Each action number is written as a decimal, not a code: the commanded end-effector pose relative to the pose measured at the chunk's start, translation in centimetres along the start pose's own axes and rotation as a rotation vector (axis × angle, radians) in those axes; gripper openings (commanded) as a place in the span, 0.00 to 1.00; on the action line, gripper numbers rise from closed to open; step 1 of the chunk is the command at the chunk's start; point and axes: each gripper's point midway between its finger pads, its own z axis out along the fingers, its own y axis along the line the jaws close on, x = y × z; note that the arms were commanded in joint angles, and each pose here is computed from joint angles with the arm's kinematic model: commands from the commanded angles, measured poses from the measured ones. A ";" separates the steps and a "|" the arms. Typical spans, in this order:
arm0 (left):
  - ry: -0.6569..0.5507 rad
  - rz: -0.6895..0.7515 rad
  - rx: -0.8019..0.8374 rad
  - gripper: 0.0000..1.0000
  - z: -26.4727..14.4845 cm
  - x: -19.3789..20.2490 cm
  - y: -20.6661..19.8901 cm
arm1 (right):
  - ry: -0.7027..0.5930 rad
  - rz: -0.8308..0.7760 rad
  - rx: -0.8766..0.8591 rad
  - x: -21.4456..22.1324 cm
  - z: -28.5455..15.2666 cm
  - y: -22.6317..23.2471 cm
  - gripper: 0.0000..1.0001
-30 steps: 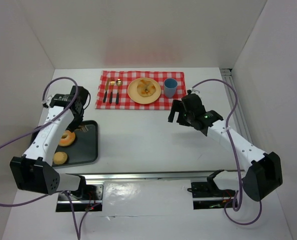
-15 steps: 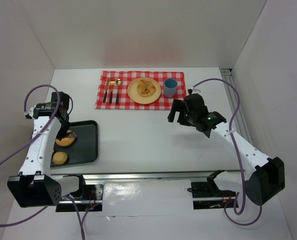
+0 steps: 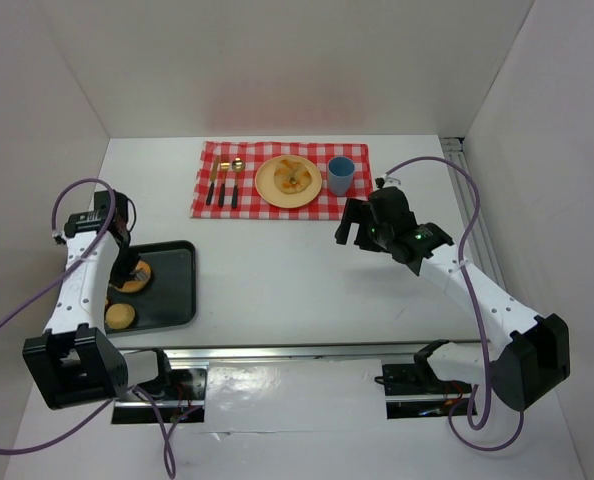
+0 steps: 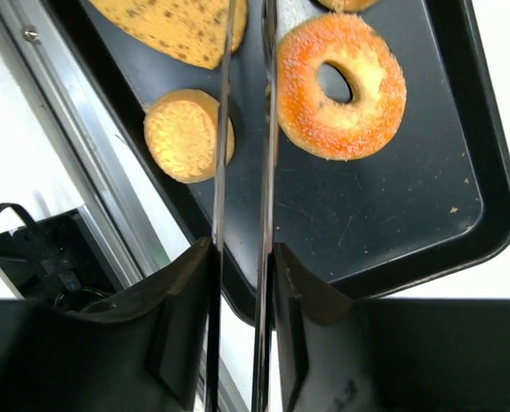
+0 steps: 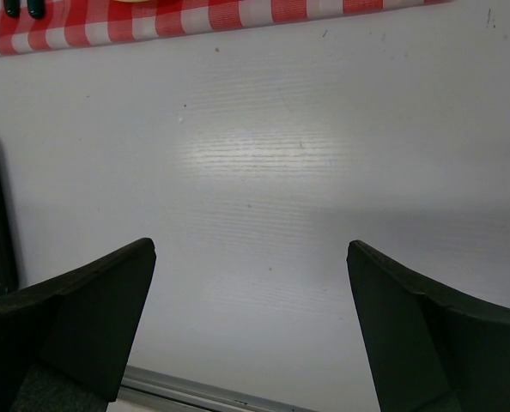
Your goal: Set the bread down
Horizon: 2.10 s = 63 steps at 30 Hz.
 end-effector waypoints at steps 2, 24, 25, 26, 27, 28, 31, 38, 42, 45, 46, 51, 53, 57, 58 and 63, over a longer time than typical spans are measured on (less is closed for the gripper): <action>0.016 0.017 0.026 0.48 0.3 0.2 -0.7 | -0.070 0.002 -0.042 -2.4 -0.9 1.2 1.00; 0.017 0.006 -0.049 0.54 1.3 0.7 0.7 | -0.057 -0.009 -0.044 -2.2 -0.4 1.3 1.00; 0.018 -0.003 -0.054 0.58 1.4 0.5 0.9 | -0.057 -0.009 -0.044 -2.2 -0.4 1.3 1.00; 0.018 -0.003 -0.054 0.59 1.4 0.5 0.9 | -0.057 -0.009 -0.044 -2.2 -0.4 1.3 1.00; 0.018 -0.003 -0.054 0.61 1.4 0.5 0.9 | -0.057 -0.009 -0.044 -2.2 -0.4 1.3 1.00; 0.023 -0.008 -0.066 0.61 1.7 0.6 1.2 | -0.057 -0.009 -0.044 -2.2 -0.4 1.3 1.00; 0.023 -0.008 -0.066 0.61 1.7 0.6 1.2 | -0.060 -0.008 -0.057 -2.3 -0.4 1.6 1.00; 0.031 -0.002 -0.102 0.57 2.4 0.8 2.0 | -0.052 -0.009 -0.052 -2.1 -0.2 1.5 1.00; 0.028 -0.016 -0.118 0.55 2.6 0.6 2.2 | -0.052 -0.009 -0.052 -2.1 -0.2 1.5 1.00; 0.037 -0.017 -0.132 0.51 2.5 0.9 2.5 | -0.052 -0.009 -0.052 -2.1 -0.2 1.5 1.00; 0.032 -0.021 -0.125 0.50 2.4 0.6 2.3 | -0.052 -0.009 -0.052 -2.1 -0.2 1.5 1.00; 0.018 -0.031 -0.085 0.21 1.4 -0.1 1.9 | -0.055 -0.008 -0.065 -2.2 -0.2 1.8 1.00; 0.017 -0.034 -0.060 0.10 0.9 -0.2 1.6 | -0.062 -0.007 -0.070 -2.6 -0.3 2.0 1.00; 0.015 -0.040 -0.019 0.00 -0.1 -0.7 1.2 | -0.062 -0.007 -0.070 -2.6 -0.3 2.0 1.00; 0.011 -0.052 0.006 0.00 -0.7 -1.1 0.7 | -0.062 -0.007 -0.070 -2.6 -0.3 2.0 1.00; -0.025 -0.038 0.075 0.00 -3.0 -2.1 -0.2 | -0.067 -0.007 -0.062 -2.7 -0.3 1.8 1.00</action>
